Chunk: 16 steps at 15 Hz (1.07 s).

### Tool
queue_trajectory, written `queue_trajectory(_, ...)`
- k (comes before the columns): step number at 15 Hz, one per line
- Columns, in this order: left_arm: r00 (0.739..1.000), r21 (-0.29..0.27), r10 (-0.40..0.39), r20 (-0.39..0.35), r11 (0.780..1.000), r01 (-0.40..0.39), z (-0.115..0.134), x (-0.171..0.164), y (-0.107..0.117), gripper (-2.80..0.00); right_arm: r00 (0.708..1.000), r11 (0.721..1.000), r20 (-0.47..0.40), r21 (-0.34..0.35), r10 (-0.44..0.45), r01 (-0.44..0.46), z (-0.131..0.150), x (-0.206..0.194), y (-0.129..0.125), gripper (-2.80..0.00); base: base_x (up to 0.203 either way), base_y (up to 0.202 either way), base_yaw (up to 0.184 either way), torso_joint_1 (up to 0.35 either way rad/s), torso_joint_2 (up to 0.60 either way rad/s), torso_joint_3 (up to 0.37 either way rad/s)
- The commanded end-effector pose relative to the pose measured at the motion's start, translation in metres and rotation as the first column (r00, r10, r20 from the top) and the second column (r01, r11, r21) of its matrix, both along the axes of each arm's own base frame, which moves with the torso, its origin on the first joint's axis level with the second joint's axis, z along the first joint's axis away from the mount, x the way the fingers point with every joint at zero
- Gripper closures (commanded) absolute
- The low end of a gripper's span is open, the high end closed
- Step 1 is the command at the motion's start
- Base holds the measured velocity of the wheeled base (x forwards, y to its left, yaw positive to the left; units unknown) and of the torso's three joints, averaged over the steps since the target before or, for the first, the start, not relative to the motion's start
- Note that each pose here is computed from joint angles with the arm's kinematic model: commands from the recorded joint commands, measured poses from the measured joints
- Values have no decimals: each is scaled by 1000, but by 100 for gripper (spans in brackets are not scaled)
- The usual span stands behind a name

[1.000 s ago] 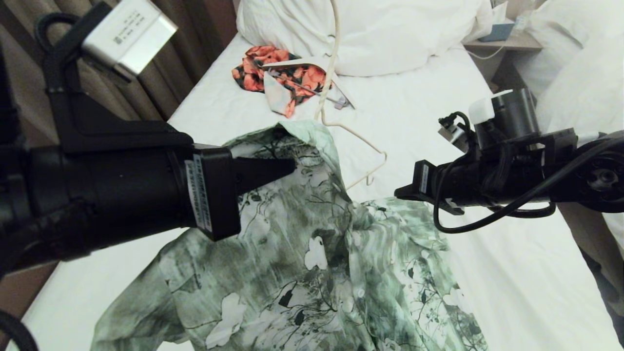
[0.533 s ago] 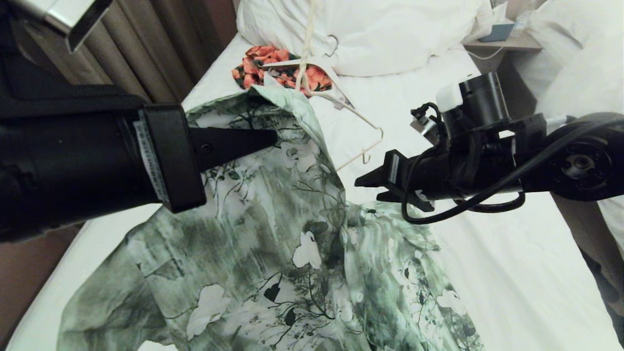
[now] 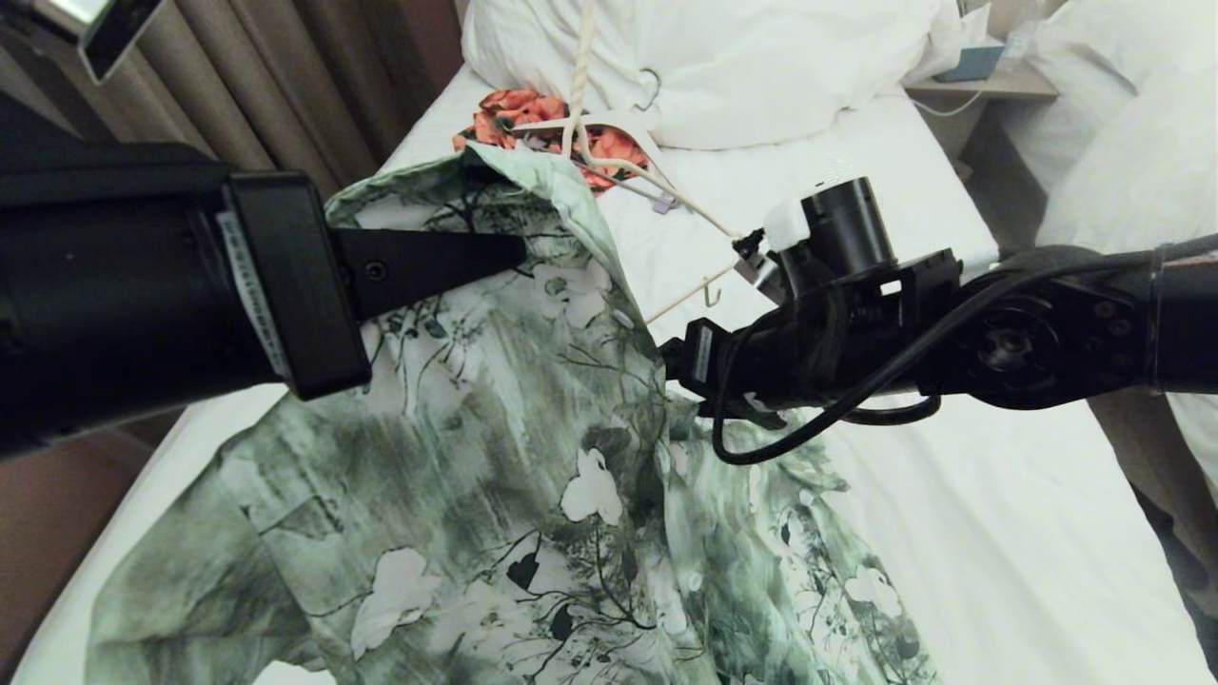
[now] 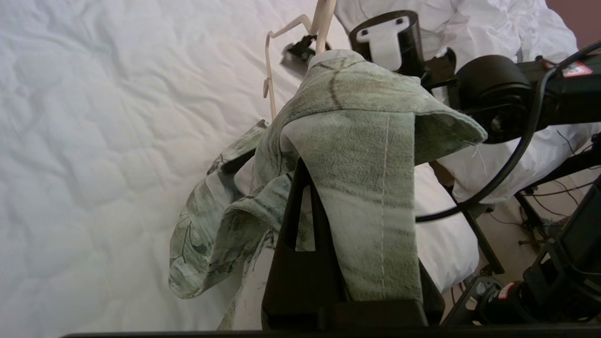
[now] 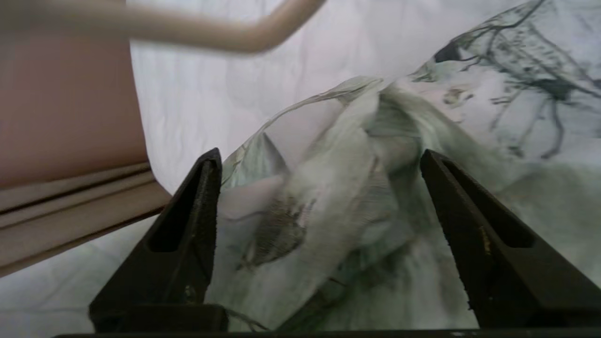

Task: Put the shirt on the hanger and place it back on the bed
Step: Hook the other side of the shirt onto the hanger

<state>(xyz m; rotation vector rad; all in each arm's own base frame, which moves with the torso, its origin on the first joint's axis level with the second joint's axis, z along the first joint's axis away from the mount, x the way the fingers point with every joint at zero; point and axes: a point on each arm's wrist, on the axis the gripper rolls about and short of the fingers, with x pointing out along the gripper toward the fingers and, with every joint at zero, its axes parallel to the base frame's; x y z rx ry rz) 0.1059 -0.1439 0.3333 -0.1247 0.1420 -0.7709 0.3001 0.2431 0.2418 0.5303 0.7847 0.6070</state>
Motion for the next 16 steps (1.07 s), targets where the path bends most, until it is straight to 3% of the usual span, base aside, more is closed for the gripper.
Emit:
queue_trajectory(1,1000,-1,1,0,1000,-1,0,0,0,0,1000,1000,-13,-6,13,-13,-6,2,8,-280,0,0,0,0,0,0)
queue_trajectory(2,1000,-1,2,0,1000,-2,0,0,0,0,1000,1000,-17,-8,17,-17,-7,2,10,-280,0,0,0,0,0,0)
queue_trajectory(3,1000,-2,1,1,1000,-1,0,0,0,0,1000,1000,-19,-10,21,-21,-8,1,12,-2,0,0,0,0,0,0)
queue_trajectory(10,1000,-4,12,1,1000,-12,1,1,1,0,999,1000,-34,-10,25,-25,-13,0,16,0,0,0,0,0,0,0)
queue_trajectory(16,999,10,2,-53,1000,-1,-8,8,-13,0,985,984,-65,76,-158,163,8,17,-37,0,0,0,0,0,0,0)
